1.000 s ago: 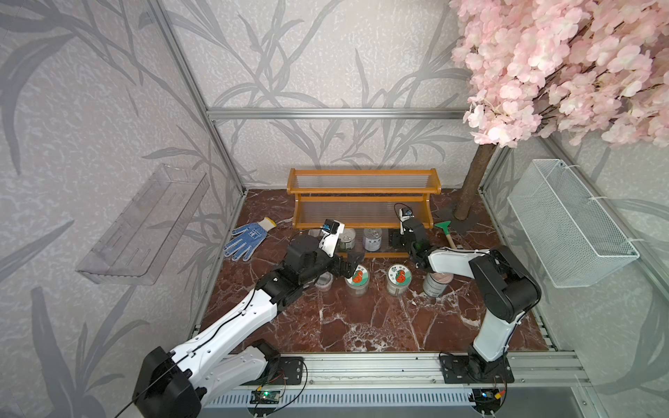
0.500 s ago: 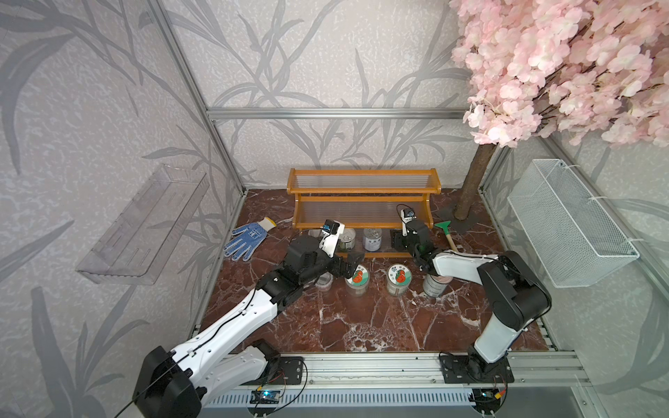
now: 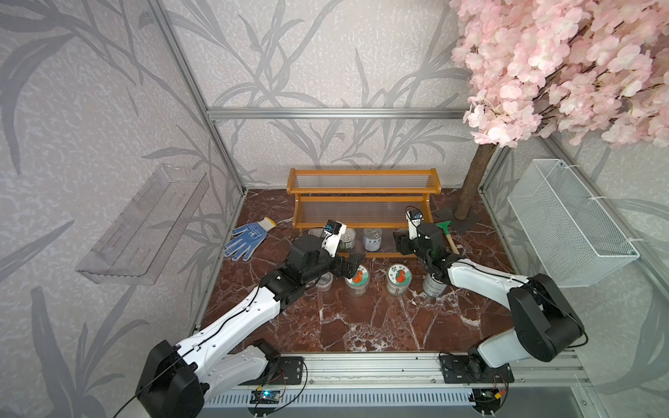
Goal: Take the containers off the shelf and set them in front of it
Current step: 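Pick up a container from the shelf, then place the container at the center of the board.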
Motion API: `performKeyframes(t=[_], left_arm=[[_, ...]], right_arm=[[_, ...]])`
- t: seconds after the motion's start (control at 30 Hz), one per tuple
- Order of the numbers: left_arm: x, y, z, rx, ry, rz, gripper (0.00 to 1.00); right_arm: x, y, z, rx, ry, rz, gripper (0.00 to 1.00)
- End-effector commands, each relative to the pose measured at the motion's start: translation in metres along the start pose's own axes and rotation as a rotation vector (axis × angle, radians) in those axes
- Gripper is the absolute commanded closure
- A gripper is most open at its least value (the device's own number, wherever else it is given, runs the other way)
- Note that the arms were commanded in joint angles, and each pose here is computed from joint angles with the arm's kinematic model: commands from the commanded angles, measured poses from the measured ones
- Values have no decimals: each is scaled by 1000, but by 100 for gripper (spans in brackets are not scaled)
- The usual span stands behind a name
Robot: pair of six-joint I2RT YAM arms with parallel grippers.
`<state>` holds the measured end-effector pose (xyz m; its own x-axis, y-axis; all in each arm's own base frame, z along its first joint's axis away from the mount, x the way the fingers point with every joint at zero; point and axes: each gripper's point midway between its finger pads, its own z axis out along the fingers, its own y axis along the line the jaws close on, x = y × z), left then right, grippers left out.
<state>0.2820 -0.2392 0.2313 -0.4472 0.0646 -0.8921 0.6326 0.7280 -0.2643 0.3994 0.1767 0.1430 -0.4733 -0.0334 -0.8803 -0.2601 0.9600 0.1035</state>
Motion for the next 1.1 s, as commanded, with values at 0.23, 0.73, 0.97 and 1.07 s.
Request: performKeyframes(t=[0.23,0.73,0.97,1.07], left_arm=[[-4,-1,3,12,-16,15,0],[-12,0,10,10,6,47,0],[-13,-3,12,33,7,32,0],[-12,-4,12,39,10,30,0]], right_arm=[[-12,24,-67,-159,33,-50,34],[16,66,-180,-270,123,-130,35],[67,57,-202,-198,218,-136,36],[81,53,-205,-155,266,-100,36]])
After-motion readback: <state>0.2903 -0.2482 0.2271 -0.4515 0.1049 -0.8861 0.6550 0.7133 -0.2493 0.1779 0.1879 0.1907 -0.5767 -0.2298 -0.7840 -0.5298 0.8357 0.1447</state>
